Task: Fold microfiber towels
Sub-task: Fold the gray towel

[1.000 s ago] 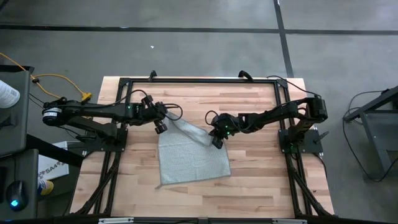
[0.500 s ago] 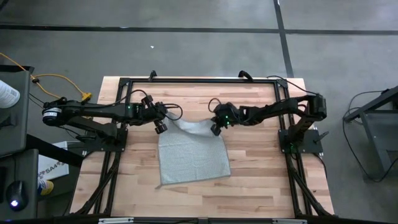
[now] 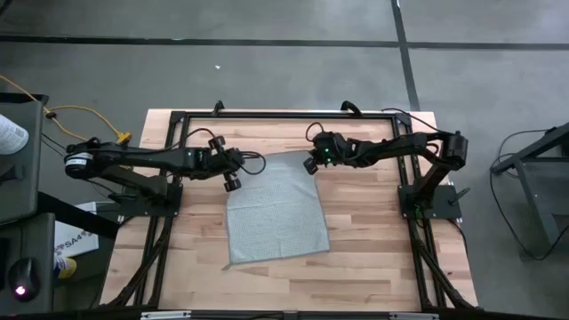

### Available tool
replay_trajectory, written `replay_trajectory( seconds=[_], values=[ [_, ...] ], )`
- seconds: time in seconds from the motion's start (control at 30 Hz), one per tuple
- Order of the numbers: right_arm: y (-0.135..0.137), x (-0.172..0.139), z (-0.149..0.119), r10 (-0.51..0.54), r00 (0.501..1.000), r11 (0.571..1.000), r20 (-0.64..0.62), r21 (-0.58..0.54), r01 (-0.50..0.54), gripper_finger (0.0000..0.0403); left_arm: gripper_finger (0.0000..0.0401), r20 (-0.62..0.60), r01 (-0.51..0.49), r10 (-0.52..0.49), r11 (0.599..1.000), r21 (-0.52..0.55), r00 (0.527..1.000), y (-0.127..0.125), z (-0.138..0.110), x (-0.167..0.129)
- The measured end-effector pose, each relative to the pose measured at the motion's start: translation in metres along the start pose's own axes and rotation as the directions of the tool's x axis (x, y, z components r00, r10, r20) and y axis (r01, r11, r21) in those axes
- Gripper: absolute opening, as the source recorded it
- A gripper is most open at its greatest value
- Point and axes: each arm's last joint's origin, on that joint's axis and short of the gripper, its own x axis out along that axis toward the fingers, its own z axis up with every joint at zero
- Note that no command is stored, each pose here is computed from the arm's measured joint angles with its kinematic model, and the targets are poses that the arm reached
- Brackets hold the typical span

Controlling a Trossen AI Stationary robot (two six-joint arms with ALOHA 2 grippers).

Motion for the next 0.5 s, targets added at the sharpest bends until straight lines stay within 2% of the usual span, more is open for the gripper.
replay_trajectory(
  seconds=[0.17,0.3,0.5],
  values=[
    [-0.004,-0.005,-0.006,-0.105,0.993,0.994,-0.051,0.008,0.106,0.0003,0.0001,-0.015,0.037,-0.037,0.999,0.02,0.999,-0.002,0.005,0.023],
    [-0.004,-0.011,-0.009,-0.191,0.98,0.982,-0.052,-0.01,0.191,0.0003,0.0001,-0.061,0.0,0.001,1.0,0.008,0.998,0.002,0.005,0.046],
    [-0.01,-0.016,-0.013,-0.294,0.953,0.956,-0.078,-0.016,0.293,0.0003,0.0001,-0.041,-0.049,0.05,0.999,0.017,0.998,0.007,0.009,0.065]
  ],
)
